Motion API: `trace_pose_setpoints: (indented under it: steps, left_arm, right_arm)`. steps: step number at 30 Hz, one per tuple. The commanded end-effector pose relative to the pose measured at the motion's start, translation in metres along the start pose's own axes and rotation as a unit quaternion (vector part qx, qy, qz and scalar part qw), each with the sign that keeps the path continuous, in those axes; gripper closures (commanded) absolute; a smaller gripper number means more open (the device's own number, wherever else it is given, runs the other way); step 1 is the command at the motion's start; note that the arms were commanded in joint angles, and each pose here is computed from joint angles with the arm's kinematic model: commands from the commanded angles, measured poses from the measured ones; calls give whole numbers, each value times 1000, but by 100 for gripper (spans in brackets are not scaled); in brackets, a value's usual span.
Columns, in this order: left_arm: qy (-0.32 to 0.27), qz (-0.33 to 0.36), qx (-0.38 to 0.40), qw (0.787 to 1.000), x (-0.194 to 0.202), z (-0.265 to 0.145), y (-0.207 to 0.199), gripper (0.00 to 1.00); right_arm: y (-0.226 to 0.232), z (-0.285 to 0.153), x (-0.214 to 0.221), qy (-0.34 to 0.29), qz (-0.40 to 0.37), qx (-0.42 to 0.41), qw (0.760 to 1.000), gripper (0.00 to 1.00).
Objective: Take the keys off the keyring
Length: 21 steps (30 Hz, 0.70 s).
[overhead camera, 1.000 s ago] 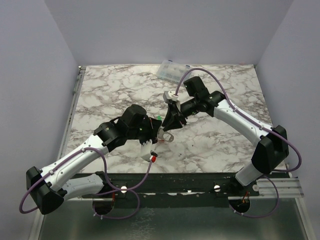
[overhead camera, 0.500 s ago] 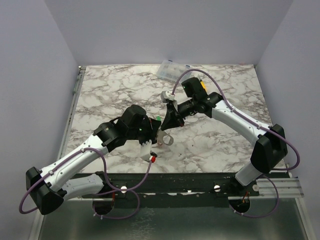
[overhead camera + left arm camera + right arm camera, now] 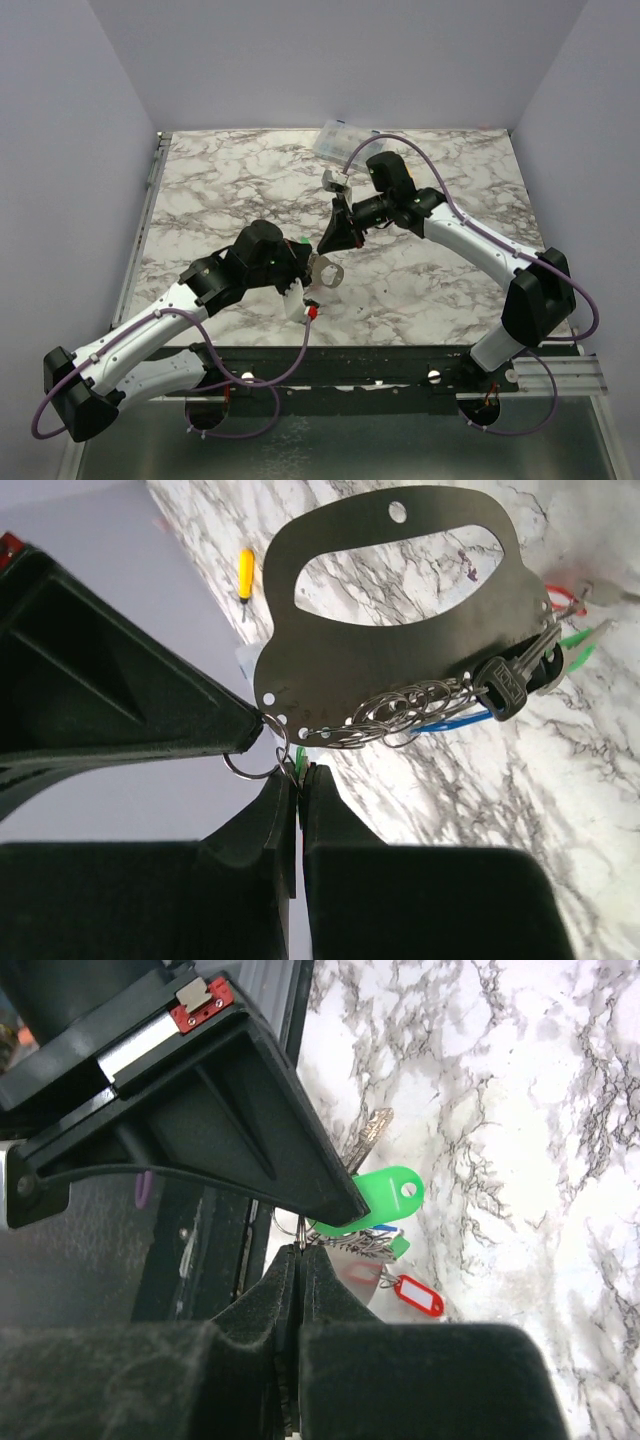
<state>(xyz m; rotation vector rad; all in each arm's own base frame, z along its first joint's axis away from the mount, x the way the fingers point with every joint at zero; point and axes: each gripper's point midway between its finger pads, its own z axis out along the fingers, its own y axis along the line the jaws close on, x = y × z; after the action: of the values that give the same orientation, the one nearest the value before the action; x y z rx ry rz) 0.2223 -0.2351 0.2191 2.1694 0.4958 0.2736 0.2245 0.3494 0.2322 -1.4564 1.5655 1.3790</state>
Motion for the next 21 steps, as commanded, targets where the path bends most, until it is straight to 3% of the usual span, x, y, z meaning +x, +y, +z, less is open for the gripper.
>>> trace_pose_setpoints:
  steps: [1, 11, 21]
  left_arm:
    - [-4, -110, -22, 994, -2, 2, -2, 100]
    - [-3, -246, -24, 969, -1, 9, 0, 100]
    - [-21, -380, 55, 923, -14, 19, -6, 100]
  right_arm:
    - [-8, -6, -36, -66, 10, 26, 997, 100]
    - [-27, -5, -46, -145, 101, 83, 981, 99]
    - [-38, -6, -28, -146, 144, 122, 971, 99]
